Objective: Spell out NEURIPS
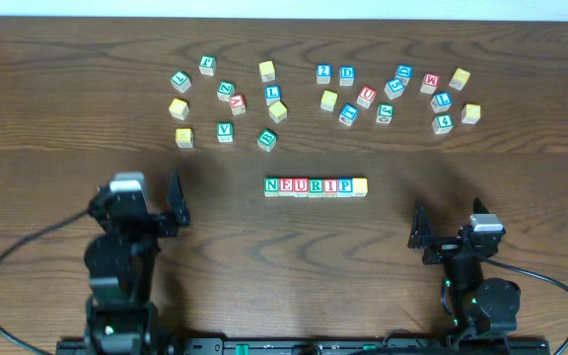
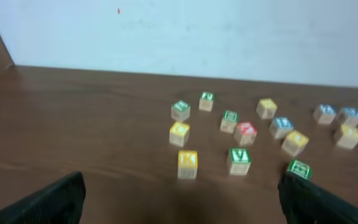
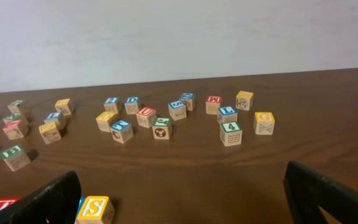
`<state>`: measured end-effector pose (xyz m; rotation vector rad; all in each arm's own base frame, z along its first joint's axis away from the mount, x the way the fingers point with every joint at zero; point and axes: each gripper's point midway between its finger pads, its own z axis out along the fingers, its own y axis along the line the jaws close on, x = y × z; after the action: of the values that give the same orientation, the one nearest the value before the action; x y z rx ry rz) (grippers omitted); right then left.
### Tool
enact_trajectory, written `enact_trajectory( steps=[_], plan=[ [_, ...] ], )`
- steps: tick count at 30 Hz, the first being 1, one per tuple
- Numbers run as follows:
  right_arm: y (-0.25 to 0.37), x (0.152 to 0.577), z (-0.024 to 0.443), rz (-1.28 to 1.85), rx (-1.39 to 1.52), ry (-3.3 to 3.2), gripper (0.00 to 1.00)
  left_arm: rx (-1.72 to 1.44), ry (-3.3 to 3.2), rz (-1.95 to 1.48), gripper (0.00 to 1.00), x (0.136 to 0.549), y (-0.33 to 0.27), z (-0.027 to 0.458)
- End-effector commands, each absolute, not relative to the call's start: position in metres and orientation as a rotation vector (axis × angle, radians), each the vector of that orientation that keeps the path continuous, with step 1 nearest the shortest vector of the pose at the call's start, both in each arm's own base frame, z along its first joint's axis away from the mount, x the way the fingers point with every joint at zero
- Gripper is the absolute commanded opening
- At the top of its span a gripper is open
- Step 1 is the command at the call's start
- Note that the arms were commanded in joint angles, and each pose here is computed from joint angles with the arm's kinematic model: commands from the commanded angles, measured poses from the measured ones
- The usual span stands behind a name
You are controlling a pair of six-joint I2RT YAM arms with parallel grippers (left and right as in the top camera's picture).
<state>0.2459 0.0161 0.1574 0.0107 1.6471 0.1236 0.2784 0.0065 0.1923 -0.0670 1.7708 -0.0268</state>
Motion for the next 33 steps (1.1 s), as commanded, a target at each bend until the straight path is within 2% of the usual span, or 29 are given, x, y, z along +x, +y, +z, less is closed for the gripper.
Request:
enact_trajectory(
  steps=[1, 17, 33],
  plan=[
    [0.018, 0.246, 0.157, 0.124, -0.002, 1.647, 0.99, -0.021, 1.724, 0.027, 0.98, 0.266, 0.01, 0.179],
    [0.018, 0.246, 0.157, 0.124, -0.001, 1.647, 0.99, 0.007, 1.776, 0.144, 0.98, 0.244, 0.021, 0.126],
    [0.018, 0.246, 0.157, 0.124, -0.001, 1.647, 0.99, -0.008, 1.73, 0.154, 0.98, 0.243, 0.023, 0.136]
  ],
)
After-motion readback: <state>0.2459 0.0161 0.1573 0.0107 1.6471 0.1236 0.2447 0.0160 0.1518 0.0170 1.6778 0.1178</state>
